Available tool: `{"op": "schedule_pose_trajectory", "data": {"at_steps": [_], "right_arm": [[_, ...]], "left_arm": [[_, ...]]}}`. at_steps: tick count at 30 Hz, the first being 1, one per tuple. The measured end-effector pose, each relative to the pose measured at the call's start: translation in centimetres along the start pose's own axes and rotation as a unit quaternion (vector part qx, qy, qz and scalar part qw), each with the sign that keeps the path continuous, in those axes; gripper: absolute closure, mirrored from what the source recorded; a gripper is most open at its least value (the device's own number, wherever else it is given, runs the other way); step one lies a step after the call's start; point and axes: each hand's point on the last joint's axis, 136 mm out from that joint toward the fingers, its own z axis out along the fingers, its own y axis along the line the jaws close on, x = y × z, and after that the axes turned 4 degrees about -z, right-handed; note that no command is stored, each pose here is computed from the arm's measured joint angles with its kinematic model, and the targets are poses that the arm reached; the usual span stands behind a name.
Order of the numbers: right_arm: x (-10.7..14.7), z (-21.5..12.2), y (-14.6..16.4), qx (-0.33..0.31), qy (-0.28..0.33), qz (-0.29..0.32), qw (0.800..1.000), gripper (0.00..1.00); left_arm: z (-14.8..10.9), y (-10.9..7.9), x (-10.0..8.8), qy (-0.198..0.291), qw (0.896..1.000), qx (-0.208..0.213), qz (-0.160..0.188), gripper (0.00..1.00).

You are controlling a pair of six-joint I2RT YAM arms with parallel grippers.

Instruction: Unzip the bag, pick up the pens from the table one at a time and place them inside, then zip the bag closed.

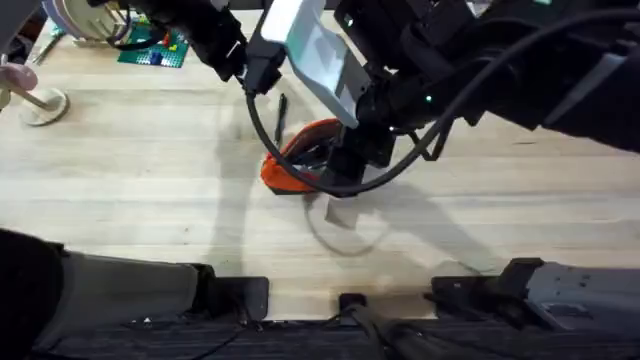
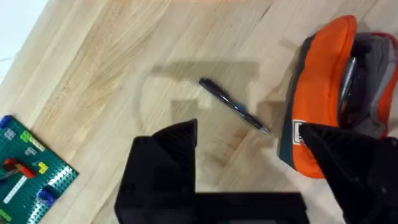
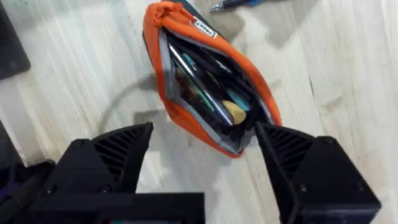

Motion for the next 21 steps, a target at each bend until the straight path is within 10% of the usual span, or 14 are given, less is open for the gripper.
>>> {"op": "schedule_pose_trajectory", "data": {"at_steps": [10,21], "right_arm": [[0.0,0.0,0.0,0.0,0.0,0.0,1.0,0.004],[0.0,0.0,0.0,0.0,0.0,0.0,1.0,0.004]], "left_arm": [[-0.1,0.7,-1.4,-0.032,0.999,-0.008,-0.042,0.007],[4.4,3.1,0.1,0.001,0.978,-0.005,-0.208,0.008]]}}
